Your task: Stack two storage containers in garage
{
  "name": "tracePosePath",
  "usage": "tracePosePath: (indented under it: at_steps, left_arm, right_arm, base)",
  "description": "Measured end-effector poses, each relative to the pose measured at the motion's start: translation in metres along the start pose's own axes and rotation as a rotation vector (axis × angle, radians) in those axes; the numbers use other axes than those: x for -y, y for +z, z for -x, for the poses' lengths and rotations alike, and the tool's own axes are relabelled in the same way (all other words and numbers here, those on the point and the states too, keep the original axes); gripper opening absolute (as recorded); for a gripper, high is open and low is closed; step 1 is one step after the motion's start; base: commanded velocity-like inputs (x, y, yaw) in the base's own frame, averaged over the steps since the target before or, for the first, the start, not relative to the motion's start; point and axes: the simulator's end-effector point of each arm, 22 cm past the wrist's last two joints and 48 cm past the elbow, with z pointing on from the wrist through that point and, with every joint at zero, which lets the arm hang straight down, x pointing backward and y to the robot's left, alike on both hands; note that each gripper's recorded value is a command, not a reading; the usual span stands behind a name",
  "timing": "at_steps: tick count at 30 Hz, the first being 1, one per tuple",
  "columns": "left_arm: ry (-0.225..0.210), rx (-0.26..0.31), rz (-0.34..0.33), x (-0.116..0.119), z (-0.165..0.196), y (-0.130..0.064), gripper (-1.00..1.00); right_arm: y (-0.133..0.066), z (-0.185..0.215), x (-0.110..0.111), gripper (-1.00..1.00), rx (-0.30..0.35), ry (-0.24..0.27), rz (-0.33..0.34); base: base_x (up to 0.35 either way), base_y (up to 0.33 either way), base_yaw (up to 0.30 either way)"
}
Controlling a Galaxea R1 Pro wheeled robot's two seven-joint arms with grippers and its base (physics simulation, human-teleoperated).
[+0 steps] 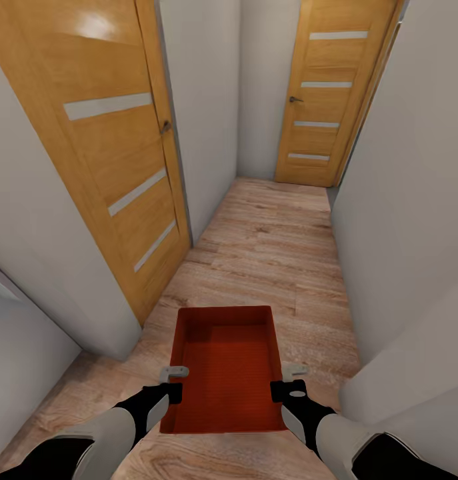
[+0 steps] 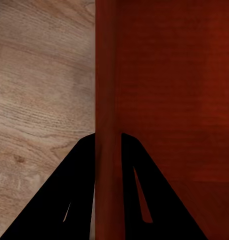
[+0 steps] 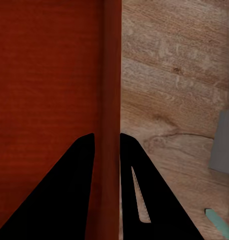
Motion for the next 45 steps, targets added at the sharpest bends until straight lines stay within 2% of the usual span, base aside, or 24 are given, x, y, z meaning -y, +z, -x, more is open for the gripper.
tracePosePath:
  at_steps: [35,45]
  left_arm:
    - [-0.001,0.003,0.000,0.0002,0.0005,0.0000,-1.00]
    - [-0.002,0.004,0.000,0.0002,0.0009,0.0000,-1.00]
  right_arm:
    - [0.0001,0.0011,0.0002,-1.00,0.003,-0.001,0.000]
    - [0.0001,0.0017,0.0003,-1.00,0.004,-0.002,-0.001]
  base:
    - [0.323,0.000,-0.004]
    - [0.322,0.000,-0.233]
